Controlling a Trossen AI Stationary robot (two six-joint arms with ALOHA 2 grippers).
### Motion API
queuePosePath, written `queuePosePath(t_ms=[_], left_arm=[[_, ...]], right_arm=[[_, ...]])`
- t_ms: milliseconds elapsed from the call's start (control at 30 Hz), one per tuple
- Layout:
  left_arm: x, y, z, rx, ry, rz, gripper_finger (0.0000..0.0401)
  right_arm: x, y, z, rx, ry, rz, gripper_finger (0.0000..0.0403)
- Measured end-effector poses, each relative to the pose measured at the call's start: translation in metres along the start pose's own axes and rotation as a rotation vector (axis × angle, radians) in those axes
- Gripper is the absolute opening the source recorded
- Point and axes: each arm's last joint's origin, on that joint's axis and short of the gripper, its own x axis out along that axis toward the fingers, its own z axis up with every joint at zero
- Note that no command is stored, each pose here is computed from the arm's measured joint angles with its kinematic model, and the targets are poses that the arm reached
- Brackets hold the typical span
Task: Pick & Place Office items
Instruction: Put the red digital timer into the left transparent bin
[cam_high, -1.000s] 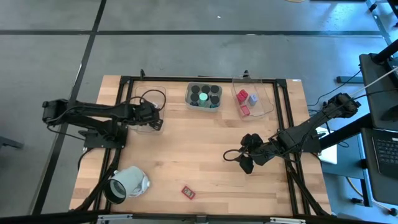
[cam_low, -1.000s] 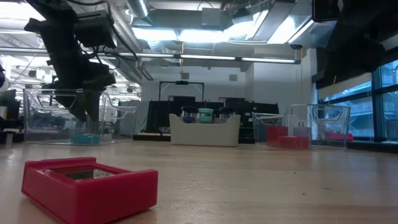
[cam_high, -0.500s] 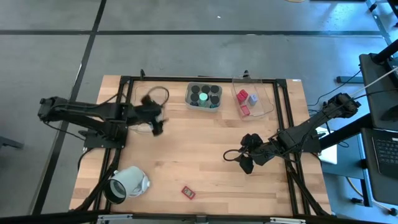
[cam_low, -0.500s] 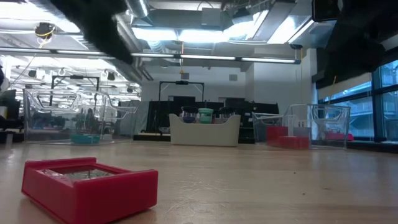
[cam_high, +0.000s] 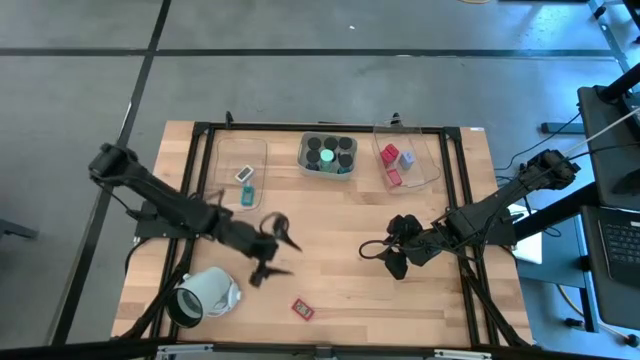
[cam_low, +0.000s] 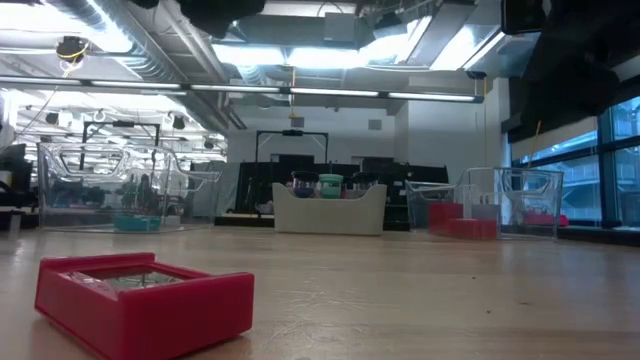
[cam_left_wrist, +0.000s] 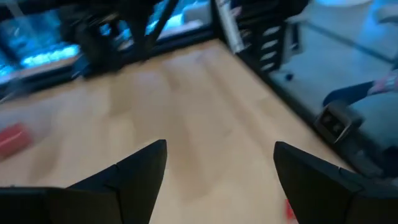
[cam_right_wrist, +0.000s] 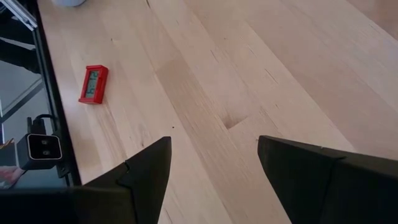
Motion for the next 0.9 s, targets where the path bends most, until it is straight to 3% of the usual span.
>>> queuePosePath(t_ms=[267, 433, 600, 900], left_arm=[[0.051, -0.049, -0.021, 0.021, -0.108, -0.110, 0.0294], [0.072, -0.074, -0.043, -0.063, -0.104, -0.208, 0.0293], [0.093, -0.087, -0.060, -0.098, -0.003, -0.212, 0.0290], [0.117, -0.092, -0.067, 0.013, 0.290, -0.203, 0.0290]], right_arm=[[0.000, 0.000, 0.000, 0.000, 0.000, 0.000, 0.0245], [0.000, 0.000, 0.000, 0.000, 0.000, 0.000, 0.0245], [0.000, 0.000, 0.000, 0.000, 0.000, 0.000, 0.0245], [0.000, 0.000, 0.000, 0.000, -0.001, 0.000, 0.0245]])
